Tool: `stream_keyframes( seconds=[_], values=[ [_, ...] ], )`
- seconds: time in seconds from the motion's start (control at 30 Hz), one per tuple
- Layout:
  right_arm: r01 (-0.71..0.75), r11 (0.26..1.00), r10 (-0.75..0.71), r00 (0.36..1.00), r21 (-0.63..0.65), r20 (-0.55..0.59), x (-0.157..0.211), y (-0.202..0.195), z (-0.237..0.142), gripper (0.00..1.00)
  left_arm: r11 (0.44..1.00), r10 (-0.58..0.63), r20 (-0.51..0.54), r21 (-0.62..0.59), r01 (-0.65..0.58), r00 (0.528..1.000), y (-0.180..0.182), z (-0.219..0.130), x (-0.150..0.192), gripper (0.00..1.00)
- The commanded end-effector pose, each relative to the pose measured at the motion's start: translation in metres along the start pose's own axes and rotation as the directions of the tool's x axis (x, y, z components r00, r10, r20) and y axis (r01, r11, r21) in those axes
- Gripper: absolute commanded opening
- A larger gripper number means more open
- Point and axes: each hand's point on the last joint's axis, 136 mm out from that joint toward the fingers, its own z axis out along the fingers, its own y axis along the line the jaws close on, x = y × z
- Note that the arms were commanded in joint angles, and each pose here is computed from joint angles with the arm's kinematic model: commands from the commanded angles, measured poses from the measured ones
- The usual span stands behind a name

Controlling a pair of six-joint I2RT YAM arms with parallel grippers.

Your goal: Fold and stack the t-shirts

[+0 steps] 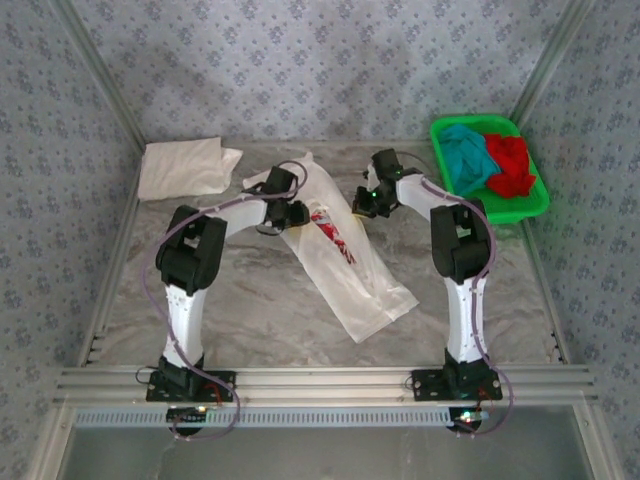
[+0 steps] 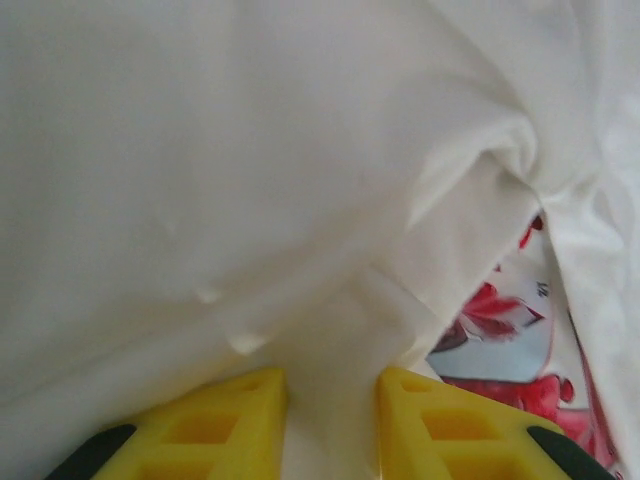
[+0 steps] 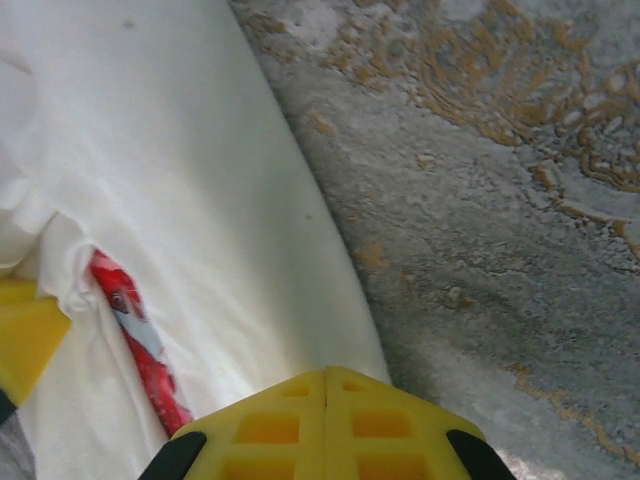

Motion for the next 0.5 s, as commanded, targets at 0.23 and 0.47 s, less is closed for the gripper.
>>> stream_keyframes(
  seconds=[0.23,0.47],
  values=[
    [-0.144,0.988,0.146,0.989,0.054,-0.024,0.057,-0.039,0.010,0.00,0.999,0.015,-0.024,-0.051,-0.016,1.000,0.009,0.031,-0.029,0.27],
    [-0.276,0.956,0.276,0.961,0.094,0.015,0.100,-0.053,0.001,0.00,0.989,0.143,-0.036,-0.017,-0.144,0.989,-0.005,0.030,-0.063,0.25]
  ],
)
